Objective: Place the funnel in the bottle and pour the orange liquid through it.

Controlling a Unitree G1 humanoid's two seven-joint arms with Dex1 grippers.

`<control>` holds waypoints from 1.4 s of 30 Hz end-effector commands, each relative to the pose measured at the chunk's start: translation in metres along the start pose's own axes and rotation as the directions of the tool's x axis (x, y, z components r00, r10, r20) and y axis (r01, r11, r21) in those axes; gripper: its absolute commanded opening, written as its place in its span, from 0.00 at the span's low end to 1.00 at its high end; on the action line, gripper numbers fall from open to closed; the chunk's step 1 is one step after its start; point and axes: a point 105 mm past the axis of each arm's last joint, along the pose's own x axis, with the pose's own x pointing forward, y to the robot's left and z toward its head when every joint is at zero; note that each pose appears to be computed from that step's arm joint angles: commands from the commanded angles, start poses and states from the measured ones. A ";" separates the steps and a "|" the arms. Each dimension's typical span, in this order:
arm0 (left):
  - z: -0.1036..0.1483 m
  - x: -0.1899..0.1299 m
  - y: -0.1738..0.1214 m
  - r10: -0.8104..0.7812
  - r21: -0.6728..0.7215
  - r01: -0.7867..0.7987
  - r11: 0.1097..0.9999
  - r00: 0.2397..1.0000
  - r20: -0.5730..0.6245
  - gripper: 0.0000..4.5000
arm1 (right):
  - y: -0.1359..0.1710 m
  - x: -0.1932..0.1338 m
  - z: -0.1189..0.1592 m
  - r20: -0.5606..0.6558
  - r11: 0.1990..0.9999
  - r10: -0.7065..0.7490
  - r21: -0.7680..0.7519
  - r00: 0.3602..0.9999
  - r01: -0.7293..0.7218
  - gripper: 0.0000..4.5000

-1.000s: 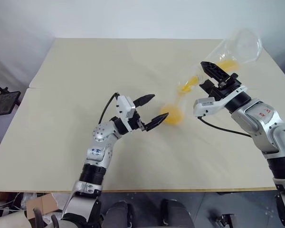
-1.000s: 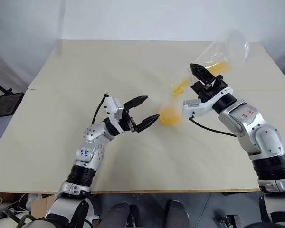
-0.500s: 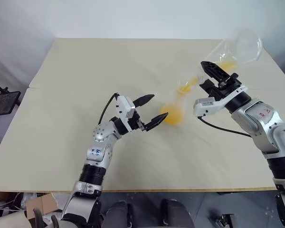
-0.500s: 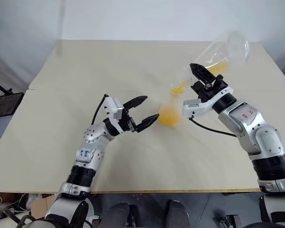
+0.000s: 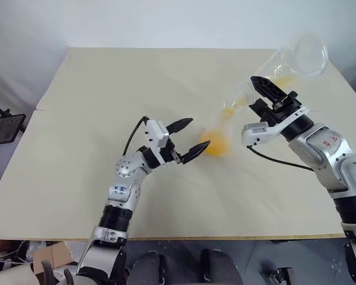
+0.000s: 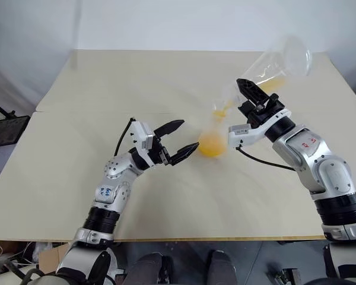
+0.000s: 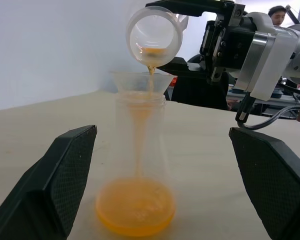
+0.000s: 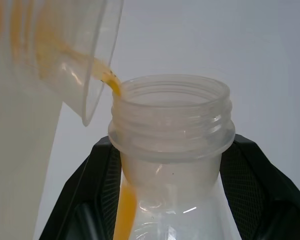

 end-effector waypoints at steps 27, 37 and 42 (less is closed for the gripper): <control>0.013 0.006 -0.007 -0.021 0.031 0.020 0.999 0.999 0.049 1.00 | -0.022 0.005 -0.003 0.042 0.991 -0.092 -0.098 0.995 0.096 0.54; 0.013 0.006 -0.008 -0.025 0.030 0.023 0.999 0.999 0.049 1.00 | -0.020 0.005 -0.004 0.038 0.991 -0.086 -0.097 0.996 0.089 0.54; 0.013 0.006 -0.008 -0.026 0.030 0.024 0.999 0.999 0.048 1.00 | -0.019 0.004 -0.003 0.027 0.994 -0.092 -0.047 0.995 0.094 0.54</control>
